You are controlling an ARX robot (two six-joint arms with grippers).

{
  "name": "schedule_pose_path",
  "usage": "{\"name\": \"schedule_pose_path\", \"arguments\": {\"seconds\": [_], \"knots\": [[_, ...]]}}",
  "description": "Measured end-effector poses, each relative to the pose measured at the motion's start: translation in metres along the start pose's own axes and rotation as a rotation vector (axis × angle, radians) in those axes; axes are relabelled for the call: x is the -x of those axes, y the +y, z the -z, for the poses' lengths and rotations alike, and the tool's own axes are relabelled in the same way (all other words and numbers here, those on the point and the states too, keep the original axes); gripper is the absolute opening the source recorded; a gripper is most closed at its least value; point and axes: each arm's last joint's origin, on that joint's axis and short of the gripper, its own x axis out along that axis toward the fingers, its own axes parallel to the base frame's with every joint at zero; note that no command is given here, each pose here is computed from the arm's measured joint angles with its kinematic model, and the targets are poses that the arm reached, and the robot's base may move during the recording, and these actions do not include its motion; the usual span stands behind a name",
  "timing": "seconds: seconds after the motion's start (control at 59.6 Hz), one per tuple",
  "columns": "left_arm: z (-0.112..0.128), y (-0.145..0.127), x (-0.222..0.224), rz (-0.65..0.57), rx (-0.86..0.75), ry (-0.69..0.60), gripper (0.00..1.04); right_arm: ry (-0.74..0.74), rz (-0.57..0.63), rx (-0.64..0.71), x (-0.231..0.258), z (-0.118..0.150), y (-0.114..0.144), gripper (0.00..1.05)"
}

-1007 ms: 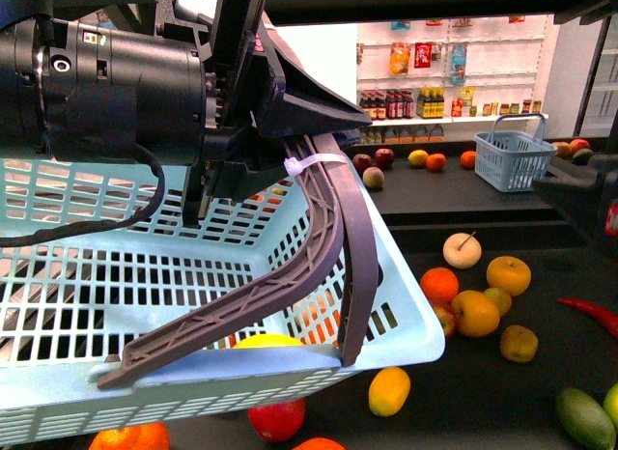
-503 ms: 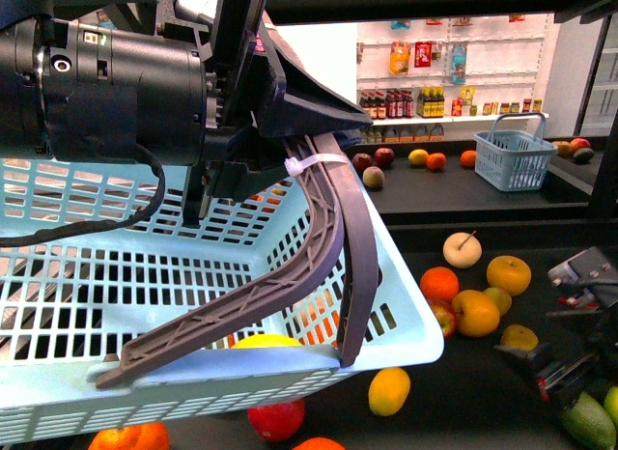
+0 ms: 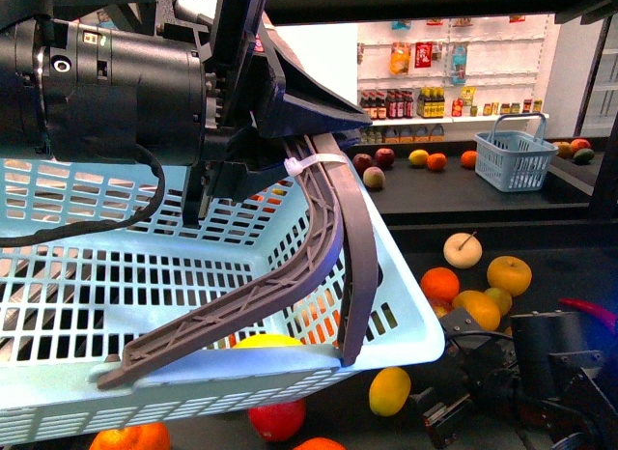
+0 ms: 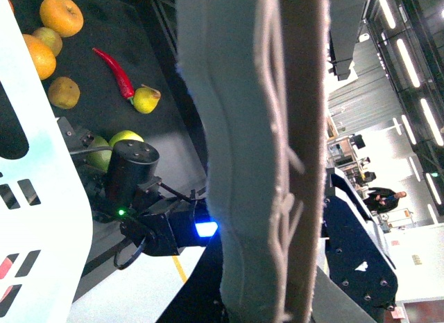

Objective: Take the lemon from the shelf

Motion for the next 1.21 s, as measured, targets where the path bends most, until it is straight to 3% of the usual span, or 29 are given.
{"name": "schedule_pose_path", "arguments": {"seconds": [1.208], "knots": [[0.000,0.000,0.000,0.000,0.000,0.000,0.09,0.014,-0.119,0.009,-0.096,0.009,0.004,1.02]]}}
